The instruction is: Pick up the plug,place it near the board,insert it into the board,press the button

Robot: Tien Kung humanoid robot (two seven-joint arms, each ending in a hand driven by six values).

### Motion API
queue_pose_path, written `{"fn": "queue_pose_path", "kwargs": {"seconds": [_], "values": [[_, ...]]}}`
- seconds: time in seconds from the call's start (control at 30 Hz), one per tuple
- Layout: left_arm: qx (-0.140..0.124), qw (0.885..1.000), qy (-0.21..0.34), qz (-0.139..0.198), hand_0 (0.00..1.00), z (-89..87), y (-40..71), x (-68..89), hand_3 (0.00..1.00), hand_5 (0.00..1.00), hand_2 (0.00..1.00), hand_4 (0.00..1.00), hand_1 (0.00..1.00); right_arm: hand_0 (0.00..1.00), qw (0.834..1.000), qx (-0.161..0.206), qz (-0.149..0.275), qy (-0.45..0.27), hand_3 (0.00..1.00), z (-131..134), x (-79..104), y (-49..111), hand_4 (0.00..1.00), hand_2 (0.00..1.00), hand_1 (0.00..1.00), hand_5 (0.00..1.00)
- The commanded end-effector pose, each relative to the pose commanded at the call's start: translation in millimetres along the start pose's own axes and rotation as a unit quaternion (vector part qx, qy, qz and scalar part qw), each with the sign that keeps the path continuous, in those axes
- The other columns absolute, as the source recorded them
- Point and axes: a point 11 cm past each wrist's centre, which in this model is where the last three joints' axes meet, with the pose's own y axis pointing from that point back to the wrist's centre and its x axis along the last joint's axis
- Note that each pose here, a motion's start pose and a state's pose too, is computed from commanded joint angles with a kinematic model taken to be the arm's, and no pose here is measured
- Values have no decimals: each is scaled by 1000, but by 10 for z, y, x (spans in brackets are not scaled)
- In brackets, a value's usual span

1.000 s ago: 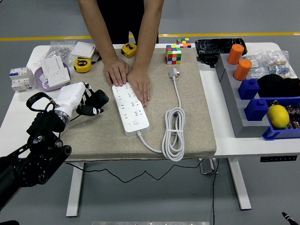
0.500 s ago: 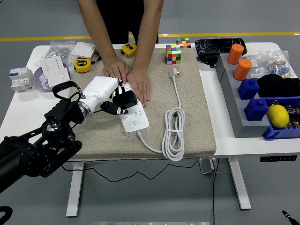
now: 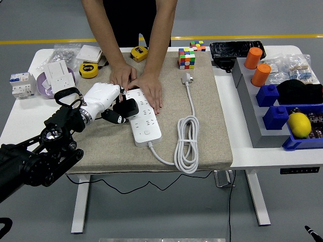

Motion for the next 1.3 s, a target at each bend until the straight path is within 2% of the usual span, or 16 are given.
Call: {"fn": "queue_pose_path", "kwargs": {"seconds": [0.07, 0.1, 0.47, 1.3], "values": [[-2, 1000, -1, -2, 297, 5, 4, -10, 389, 182, 325, 880, 337, 998, 1000, 1, 0, -1, 792, -4, 1, 0, 998, 752, 837, 829], [-4, 1000, -1, -2, 300, 12, 3, -12, 395, 147, 328, 852, 350, 998, 1000, 0, 0, -1, 792, -4, 2, 0, 998, 752, 836, 828], [-9, 1000, -9, -6, 303, 48, -13, -45, 394, 140, 328, 844, 355, 998, 1000, 1, 1, -1, 792, -11, 11, -1, 998, 752, 836, 827], [-13, 999, -36, -17, 309, 10, -19, -114, 394, 128, 331, 836, 372, 998, 1000, 1, 4, 1, 791, -4, 39, -3, 998, 751, 836, 827]]}}
